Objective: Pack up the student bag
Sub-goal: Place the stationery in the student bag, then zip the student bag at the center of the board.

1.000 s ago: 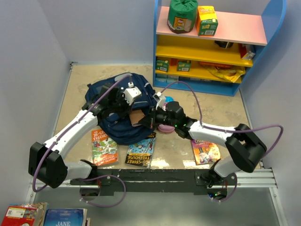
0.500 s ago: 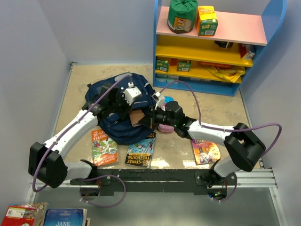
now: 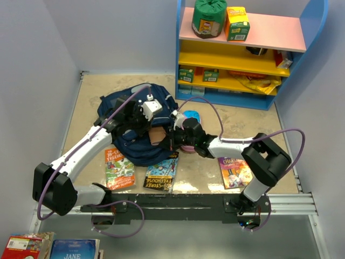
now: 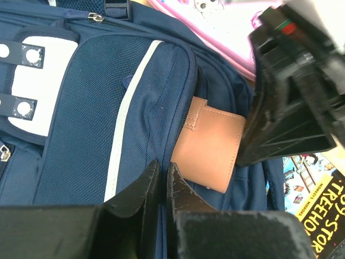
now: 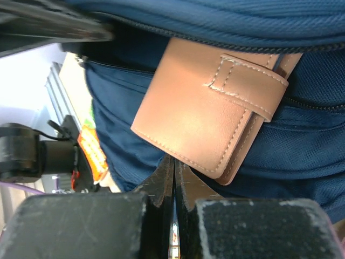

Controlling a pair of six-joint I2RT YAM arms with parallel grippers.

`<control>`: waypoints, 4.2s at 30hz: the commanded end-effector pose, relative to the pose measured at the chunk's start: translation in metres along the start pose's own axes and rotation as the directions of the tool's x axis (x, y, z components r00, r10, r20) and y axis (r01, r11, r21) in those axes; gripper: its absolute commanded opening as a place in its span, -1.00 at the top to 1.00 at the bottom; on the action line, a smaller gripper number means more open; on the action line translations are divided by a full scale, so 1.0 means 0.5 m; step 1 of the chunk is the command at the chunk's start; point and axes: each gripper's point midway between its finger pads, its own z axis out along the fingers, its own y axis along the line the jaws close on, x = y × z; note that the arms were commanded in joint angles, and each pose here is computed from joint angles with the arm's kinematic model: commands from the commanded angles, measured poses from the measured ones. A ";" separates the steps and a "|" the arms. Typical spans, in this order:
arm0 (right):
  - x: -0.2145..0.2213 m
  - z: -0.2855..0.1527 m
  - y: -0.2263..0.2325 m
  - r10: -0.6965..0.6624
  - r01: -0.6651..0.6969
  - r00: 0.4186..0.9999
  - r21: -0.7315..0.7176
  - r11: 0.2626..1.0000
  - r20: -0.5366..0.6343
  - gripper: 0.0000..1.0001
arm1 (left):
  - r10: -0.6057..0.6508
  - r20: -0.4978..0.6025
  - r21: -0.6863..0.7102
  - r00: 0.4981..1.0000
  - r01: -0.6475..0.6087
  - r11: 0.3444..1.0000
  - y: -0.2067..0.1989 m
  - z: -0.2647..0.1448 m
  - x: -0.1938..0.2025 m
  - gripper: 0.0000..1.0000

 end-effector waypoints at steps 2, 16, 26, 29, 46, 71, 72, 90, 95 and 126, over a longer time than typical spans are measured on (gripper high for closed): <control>-0.065 0.022 0.022 -0.044 0.046 0.995 -0.020 0.999 0.084 1.00 | 0.025 0.123 0.055 0.992 -0.032 0.998 -0.022 -0.015 -0.074 1.00; -0.194 0.068 0.033 0.049 -0.105 0.904 0.110 0.988 0.424 1.00 | 0.012 0.123 0.101 0.992 -0.025 0.995 -0.039 -0.016 -0.073 1.00; -0.171 0.132 0.024 0.033 -0.103 0.920 0.158 0.982 0.391 0.93 | -0.007 0.151 0.158 0.989 -0.017 0.987 -0.060 -0.025 -0.093 1.00; -0.148 0.088 0.003 -0.011 -0.077 0.930 0.225 0.971 0.367 0.42 | -0.008 0.152 0.162 0.988 -0.016 0.987 -0.061 -0.027 -0.095 1.00; -0.102 -0.159 0.047 -0.020 -0.076 0.954 0.306 0.949 0.298 -0.97 | 0.007 0.240 0.141 0.971 -0.041 0.989 -0.043 -0.085 -0.172 -0.27; 0.038 0.117 0.201 0.050 -0.038 0.998 0.367 0.930 -0.023 -0.35 | -0.026 0.090 -0.004 0.996 0.027 1.000 0.145 -0.145 0.081 -0.19; 0.033 0.120 0.199 0.049 -0.041 0.999 0.374 0.927 -0.014 -0.34 | -0.018 0.092 -0.010 0.996 0.019 1.000 0.144 -0.147 0.081 -0.18; 0.055 0.160 0.134 -0.034 0.049 0.999 0.581 0.812 -0.037 0.11 | 0.000 0.094 0.012 0.996 -0.001 1.000 0.128 -0.150 0.089 -0.12; 0.056 0.141 0.105 -0.093 0.088 0.995 0.654 0.752 -0.028 0.11 | 0.013 0.106 0.016 0.994 -0.015 1.000 0.121 -0.156 0.084 -0.12; 0.052 0.125 0.094 -0.119 0.108 0.992 0.669 0.735 -0.029 0.46 | 0.019 0.119 0.068 0.993 -0.027 0.997 0.096 -0.157 0.085 0.10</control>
